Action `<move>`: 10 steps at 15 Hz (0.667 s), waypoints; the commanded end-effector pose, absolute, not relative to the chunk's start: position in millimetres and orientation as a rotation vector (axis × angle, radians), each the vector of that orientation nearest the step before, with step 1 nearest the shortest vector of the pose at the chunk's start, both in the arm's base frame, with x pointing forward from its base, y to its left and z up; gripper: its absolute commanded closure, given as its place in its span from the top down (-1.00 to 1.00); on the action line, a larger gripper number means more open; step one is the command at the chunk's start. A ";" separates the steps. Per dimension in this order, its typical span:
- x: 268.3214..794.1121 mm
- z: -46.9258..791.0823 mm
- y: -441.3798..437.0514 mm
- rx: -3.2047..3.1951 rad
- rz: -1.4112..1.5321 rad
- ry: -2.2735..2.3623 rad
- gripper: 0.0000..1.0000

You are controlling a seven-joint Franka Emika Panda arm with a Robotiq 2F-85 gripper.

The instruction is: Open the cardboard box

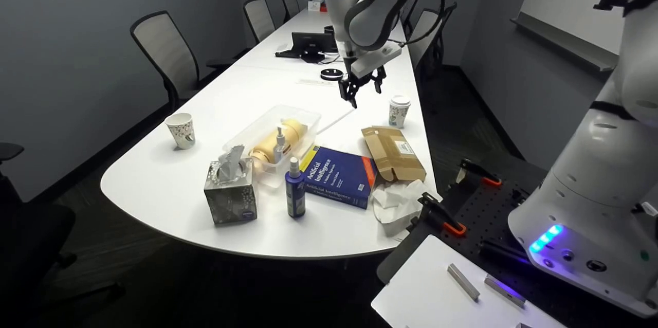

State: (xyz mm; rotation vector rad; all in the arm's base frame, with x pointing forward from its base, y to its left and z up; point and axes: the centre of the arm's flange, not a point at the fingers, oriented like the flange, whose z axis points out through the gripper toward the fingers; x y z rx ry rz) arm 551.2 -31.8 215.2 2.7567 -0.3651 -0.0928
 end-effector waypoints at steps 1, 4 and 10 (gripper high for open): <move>578.6 162.0 -27.6 2.659 -0.188 -0.426 1.00; 581.4 123.6 -27.5 2.583 -0.235 -0.475 1.00; 585.1 60.5 -31.9 2.483 -0.316 -0.501 1.00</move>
